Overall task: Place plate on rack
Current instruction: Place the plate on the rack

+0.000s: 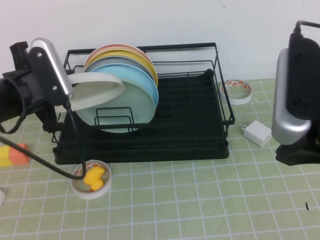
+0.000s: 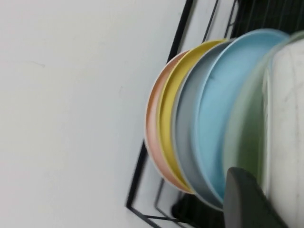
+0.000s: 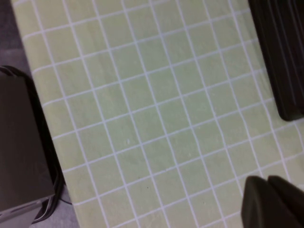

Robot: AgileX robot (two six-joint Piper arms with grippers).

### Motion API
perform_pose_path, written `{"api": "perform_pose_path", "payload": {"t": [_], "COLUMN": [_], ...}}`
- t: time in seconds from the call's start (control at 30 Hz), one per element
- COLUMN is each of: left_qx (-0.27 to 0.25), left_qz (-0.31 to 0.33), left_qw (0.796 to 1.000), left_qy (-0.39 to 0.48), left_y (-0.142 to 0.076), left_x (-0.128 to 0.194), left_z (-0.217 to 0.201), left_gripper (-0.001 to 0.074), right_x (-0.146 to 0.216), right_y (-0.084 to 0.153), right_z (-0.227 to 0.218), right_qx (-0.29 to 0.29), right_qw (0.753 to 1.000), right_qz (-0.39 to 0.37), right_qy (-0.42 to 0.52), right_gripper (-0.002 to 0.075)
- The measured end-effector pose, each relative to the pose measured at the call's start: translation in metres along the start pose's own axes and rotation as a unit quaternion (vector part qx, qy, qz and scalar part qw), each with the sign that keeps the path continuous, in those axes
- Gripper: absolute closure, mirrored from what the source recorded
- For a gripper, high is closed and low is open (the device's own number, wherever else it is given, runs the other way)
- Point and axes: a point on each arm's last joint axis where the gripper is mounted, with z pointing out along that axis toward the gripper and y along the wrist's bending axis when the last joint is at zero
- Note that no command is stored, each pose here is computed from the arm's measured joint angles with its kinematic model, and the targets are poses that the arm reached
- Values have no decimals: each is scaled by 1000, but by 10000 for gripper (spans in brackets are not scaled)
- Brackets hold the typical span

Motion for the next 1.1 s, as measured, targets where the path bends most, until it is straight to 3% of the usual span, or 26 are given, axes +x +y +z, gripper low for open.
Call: {"api": "perform_pose_path", "payload": {"t": [0.1,0.43,1.1], "left_qx": [-1,18,68], "left_qz": [34,43,-14], "left_qw": [999,997,995], "left_qy": [3,-63,-69], "left_y": [2,-1,-23], "left_x": [6,-1,18], "left_z": [13,21,50], "left_gripper": [626,626,626], "right_x": [0,2,3], "right_y": [0,-2,-3], "right_z": [0,0,-1], "right_qx": [2,14,20], "right_qw": [1000,1000,999], "right_qz": [10,15,32], "right_qy": [1,11,15], "right_gripper": [726,726,726]}}
